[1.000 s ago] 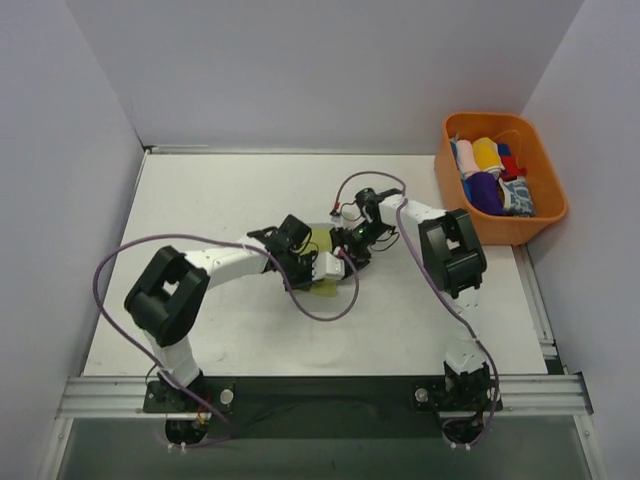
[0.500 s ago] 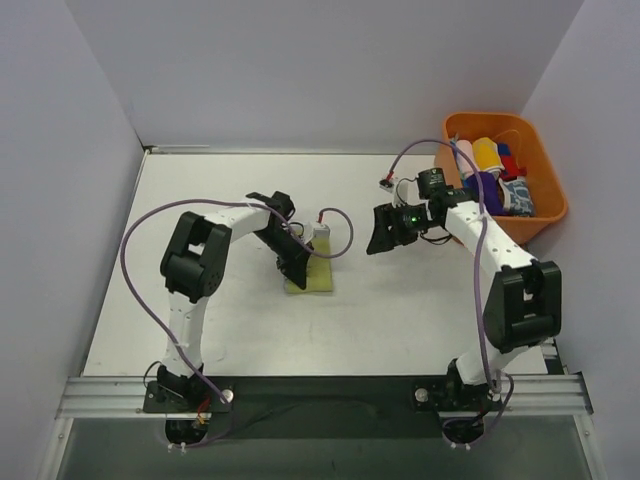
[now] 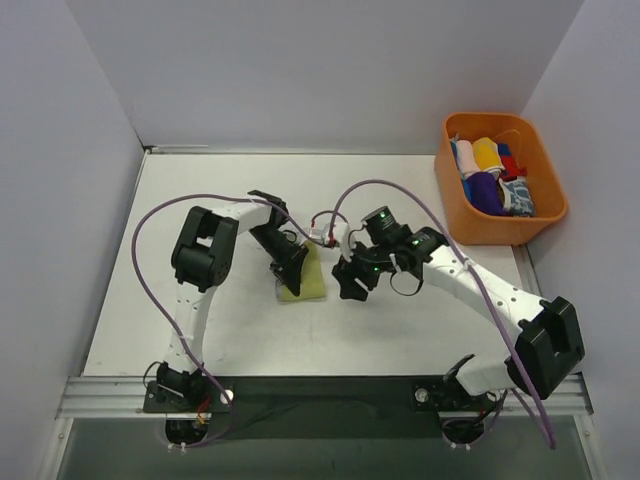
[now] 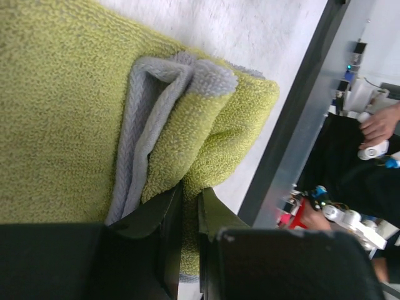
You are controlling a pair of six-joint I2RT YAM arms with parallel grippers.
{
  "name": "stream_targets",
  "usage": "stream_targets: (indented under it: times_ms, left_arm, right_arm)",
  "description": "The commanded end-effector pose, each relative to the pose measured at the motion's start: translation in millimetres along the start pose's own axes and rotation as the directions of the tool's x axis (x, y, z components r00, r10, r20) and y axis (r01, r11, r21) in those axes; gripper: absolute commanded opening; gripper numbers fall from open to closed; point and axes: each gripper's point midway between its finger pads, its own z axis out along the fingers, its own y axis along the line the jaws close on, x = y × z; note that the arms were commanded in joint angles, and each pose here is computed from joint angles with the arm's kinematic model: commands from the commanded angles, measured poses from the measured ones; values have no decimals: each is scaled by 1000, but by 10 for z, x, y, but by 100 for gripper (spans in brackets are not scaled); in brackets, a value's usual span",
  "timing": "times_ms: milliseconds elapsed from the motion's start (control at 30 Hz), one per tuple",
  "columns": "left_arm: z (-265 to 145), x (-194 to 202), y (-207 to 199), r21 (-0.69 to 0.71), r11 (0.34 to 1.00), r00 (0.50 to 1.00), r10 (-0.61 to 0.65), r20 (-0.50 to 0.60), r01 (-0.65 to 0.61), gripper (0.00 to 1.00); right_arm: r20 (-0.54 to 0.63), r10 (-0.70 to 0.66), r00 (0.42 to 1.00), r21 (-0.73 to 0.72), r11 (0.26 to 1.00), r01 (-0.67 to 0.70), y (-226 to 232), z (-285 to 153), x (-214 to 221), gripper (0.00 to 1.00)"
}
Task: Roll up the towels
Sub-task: Roll the towel
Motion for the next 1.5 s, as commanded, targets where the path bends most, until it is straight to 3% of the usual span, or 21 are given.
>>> stream_targets:
  times_ms: [0, 167, 333, 667, 900, 1067, 1233, 1333, 1467]
  left_arm:
    - [93, 319, 393, -79, 996, 990, -45, -131, 35, 0]
    - [101, 252, 432, -62, 998, 993, -23, -116, 16, 3]
    - [106, 277, 461, -54, 998, 991, -15, -134, 8, 3]
    - [88, 257, 442, -48, 999, 992, 9, -124, -15, 3]
    - [90, 249, 443, -40, 999, 993, 16, -115, -21, 3]
    - [106, 263, 440, -30, 999, 993, 21, -113, -25, 2]
    - [88, 261, 450, -32, 999, 993, 29, -110, -33, 2]
    - [78, 274, 455, -33, 999, 993, 30, -111, -34, 2]
    - [81, 290, 457, -30, 999, 993, 26, -114, -30, 2]
  right_arm:
    - [-10, -211, 977, 73, 975, 211, -26, 182, -243, 54]
    - [-25, -310, 950, 68, 948, 311, -15, 580, -374, 55]
    - [-9, -503, 864, 71, 862, 503, 85, 938, -462, 59]
    - [-27, -619, 785, 29, 784, 620, 147, 1394, -312, 57]
    - [-106, -632, 768, -2, 772, 635, 43, 1620, 48, 54]
    - [-160, -609, 777, -12, 788, 616, -44, 1686, 249, 49]
    - [-186, -532, 826, -2, 841, 541, -165, 1638, 280, 40]
    - [-134, -473, 871, 17, 878, 479, -204, 1476, 191, 42]
    - [-112, -467, 877, -30, 884, 466, -135, 1383, 150, 43]
